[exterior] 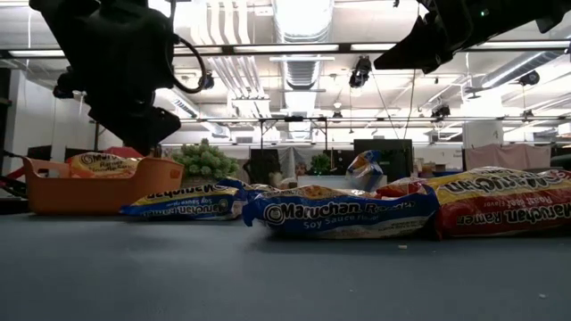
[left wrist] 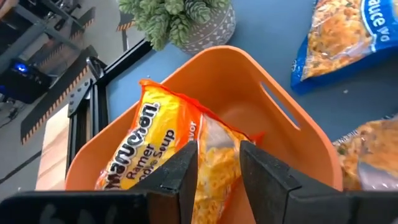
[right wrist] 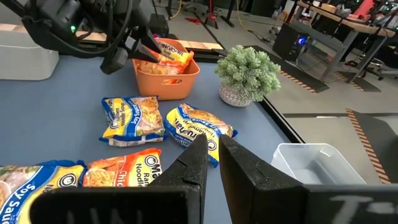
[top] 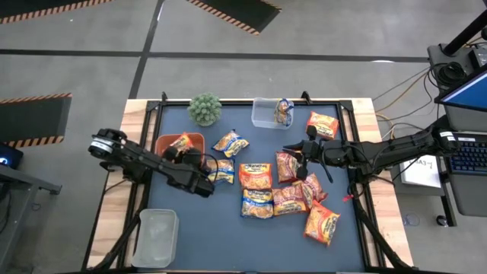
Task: Sort Maruchan noodles
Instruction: Put the blue noodle pack into the transparent bin
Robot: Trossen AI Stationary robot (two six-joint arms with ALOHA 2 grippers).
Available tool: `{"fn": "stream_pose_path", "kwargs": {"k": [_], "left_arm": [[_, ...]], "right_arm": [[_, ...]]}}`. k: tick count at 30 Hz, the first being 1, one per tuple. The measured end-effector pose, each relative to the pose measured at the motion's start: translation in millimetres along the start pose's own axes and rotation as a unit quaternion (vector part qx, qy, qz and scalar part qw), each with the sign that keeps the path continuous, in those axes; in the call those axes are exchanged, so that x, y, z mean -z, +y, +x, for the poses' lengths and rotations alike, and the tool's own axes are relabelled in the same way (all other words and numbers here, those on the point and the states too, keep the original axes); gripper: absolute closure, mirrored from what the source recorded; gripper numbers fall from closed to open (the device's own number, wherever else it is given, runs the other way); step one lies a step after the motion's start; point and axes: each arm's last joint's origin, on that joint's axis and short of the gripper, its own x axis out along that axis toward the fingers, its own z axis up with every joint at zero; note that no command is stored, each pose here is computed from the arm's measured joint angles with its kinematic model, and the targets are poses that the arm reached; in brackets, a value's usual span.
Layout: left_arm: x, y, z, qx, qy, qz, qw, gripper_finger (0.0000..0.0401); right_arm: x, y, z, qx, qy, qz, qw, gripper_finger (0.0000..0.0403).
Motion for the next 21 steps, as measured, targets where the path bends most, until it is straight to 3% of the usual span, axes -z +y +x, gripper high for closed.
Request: {"fn": "stream_pose_path", "kwargs": {"k": [7, 14, 17, 21], "left_arm": [[-5.7, 11.8, -9.9, 0.030, 0.017, -0.004, 0.999, 0.0280], [-15.3, 36.4, -33.2, 0.108, -0.007, 0.013, 0.994, 0.0232], [-18.6, 43.3, -48.0, 0.171, -0.037, 0.046, 0.983, 0.0222], [-22.3, 43.2, -71.1, 0.267, -0.100, 0.091, 0.954, 0.0223]], "right_arm": [[0.0, 0.0, 0.0, 0.000, 0.000, 0.000, 1.000, 0.0371], [0.0, 0.0, 0.0, 0.000, 0.000, 0.007, 1.000, 0.0371], [0.0, 0.0, 0.0, 0.000, 0.000, 0.016, 1.000, 0.0371], [0.0, 0.0, 0.0, 0.000, 0.000, 0.035, 0.999, 0.0371]]}}
